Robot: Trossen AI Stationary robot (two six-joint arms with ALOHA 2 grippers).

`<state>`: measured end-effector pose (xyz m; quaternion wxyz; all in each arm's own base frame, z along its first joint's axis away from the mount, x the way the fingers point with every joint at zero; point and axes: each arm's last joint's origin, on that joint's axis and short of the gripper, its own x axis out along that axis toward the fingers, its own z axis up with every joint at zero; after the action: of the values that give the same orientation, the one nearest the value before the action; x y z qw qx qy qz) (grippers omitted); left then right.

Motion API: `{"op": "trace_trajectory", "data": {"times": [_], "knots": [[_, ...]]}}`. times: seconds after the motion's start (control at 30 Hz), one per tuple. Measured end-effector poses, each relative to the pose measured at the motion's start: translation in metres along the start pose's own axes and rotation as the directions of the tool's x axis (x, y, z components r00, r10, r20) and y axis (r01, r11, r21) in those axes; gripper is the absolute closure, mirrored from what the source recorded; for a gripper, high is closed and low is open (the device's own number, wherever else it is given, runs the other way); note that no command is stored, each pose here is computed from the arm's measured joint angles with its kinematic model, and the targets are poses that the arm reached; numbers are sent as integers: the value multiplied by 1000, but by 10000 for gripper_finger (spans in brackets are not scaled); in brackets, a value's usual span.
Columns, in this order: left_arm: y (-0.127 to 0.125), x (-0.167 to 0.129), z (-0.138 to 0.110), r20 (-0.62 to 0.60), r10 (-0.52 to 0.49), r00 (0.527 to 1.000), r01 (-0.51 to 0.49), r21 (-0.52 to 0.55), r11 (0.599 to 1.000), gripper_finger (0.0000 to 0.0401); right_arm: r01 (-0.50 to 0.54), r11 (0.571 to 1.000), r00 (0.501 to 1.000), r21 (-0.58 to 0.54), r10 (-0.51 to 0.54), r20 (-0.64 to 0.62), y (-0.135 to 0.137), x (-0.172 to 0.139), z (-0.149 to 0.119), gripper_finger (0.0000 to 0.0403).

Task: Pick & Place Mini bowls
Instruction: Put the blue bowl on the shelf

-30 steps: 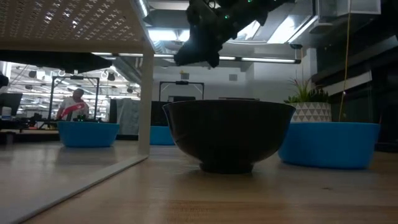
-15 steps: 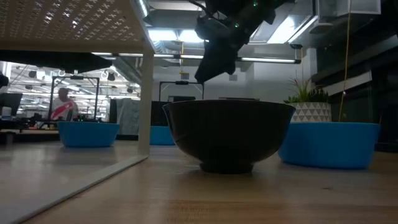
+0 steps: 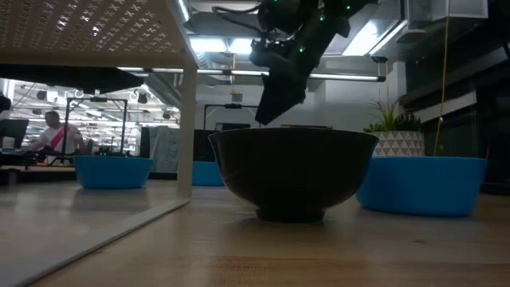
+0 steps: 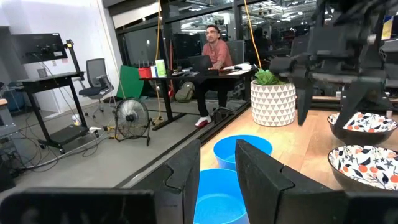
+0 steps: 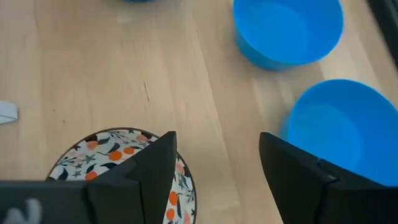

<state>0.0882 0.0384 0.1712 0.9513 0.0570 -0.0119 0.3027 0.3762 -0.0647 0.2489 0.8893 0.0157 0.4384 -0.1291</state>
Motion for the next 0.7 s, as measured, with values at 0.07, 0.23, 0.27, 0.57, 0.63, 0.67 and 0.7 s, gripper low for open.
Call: {"op": "trace_trajectory", "data": {"times": [0.07,0.23,0.27,0.57,0.63,0.67,0.7], "knots": [[0,0,0,0,0,1000,0,0,1000,303,9,1000,1000,7,-9,-22,-5,8,-2,179],[0,0,0,0,0,1000,0,0,1000,303,40,999,997,10,-39,-72,-21,28,-8,192],[0,0,0,0,0,1000,0,0,1000,303,44,999,996,12,-43,-78,-23,31,-9,194],[0,0,0,0,0,1000,0,0,1000,303,65,998,991,-25,-68,-113,-42,58,-17,209],[0,0,0,0,0,1000,0,0,1000,303,82,996,989,-29,-85,-121,-45,64,-19,211],[0,0,0,0,0,1000,0,0,1000,303,86,996,988,-31,-89,-127,-46,66,-21,212],[0,0,0,0,0,1000,0,0,1000,303,85,996,987,-39,-90,-135,-47,69,-22,213]]}}
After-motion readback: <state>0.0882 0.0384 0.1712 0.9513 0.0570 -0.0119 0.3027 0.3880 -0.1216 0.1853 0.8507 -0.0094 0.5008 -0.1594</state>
